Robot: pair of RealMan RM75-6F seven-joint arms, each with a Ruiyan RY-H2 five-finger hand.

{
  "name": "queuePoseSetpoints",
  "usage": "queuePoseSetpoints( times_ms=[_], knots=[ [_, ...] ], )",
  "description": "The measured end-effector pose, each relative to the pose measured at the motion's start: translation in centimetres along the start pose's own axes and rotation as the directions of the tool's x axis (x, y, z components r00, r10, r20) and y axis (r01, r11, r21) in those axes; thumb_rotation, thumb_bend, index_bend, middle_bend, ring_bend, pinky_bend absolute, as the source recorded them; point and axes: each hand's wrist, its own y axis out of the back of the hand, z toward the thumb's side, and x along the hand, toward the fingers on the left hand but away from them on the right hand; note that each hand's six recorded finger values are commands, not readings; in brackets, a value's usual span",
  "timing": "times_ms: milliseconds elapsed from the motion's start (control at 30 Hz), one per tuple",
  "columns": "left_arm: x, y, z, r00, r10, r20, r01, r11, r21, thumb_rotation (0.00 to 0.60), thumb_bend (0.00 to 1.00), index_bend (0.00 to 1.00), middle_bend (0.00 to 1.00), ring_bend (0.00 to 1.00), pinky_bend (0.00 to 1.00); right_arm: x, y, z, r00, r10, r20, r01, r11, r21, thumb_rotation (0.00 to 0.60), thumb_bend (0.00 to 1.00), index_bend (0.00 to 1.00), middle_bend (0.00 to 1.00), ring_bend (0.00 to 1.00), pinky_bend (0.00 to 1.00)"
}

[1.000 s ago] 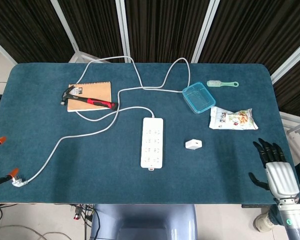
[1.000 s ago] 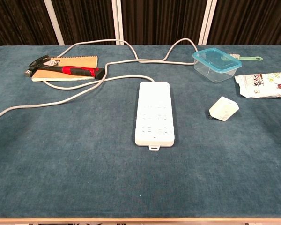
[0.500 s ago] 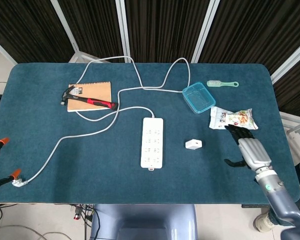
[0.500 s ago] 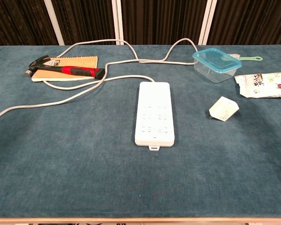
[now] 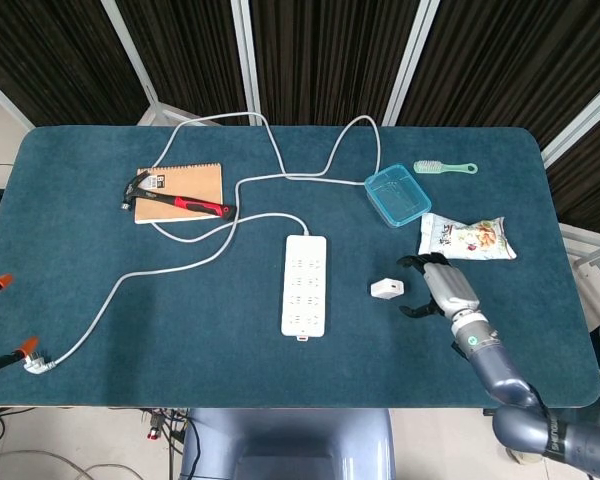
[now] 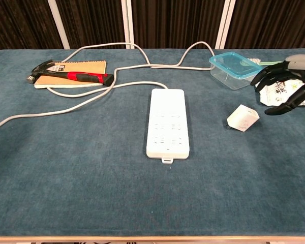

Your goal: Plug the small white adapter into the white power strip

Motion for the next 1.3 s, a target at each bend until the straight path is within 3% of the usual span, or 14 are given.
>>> queuePoseSetpoints(
  times_ms=[300, 633, 867, 1300],
  knots=[
    [0.0, 0.0, 0.0, 1.0, 0.005, -0.008, -0.005, 1.0, -0.001, 0.6, 0.07, 0.17, 0.0, 0.0, 0.0, -2.0, -1.7, 0.5, 1.0, -0.018, 0.004, 0.018, 1.0, 0.0, 0.6, 0.29, 0.37, 0.33, 0.2, 0.04],
    [0.2, -0.1, -0.1, 1.0, 0.002, -0.015, -0.002, 1.0, -0.001, 0.6, 0.07, 0.17, 0.0, 0.0, 0.0, -3.5, -3.7, 0.3, 1.0, -0.01, 0.029, 0.01, 1.0, 0.004, 0.6, 0.29, 0.37, 0.36, 0.22, 0.04],
    [0.2, -0.1, -0.2, 1.0, 0.004, -0.022, -0.004, 1.0, 0.001, 0.6, 0.07, 0.17, 0.0, 0.0, 0.0, -4.1, -4.2, -0.1, 0.999, -0.012, 0.049, 0.012, 1.0, 0.016, 0.6, 0.29, 0.38, 0.45, 0.26, 0.04],
    [0.1, -0.3, 0.0, 1.0, -0.002, -0.019, 0.002, 1.0, 0.002, 0.6, 0.07, 0.17, 0.0, 0.0, 0.0, -4.6, -4.7, -0.4, 0.998, -0.017, 0.059, 0.017, 1.0, 0.012, 0.6, 0.35, 0.51, 0.51, 0.28, 0.04]
  ],
)
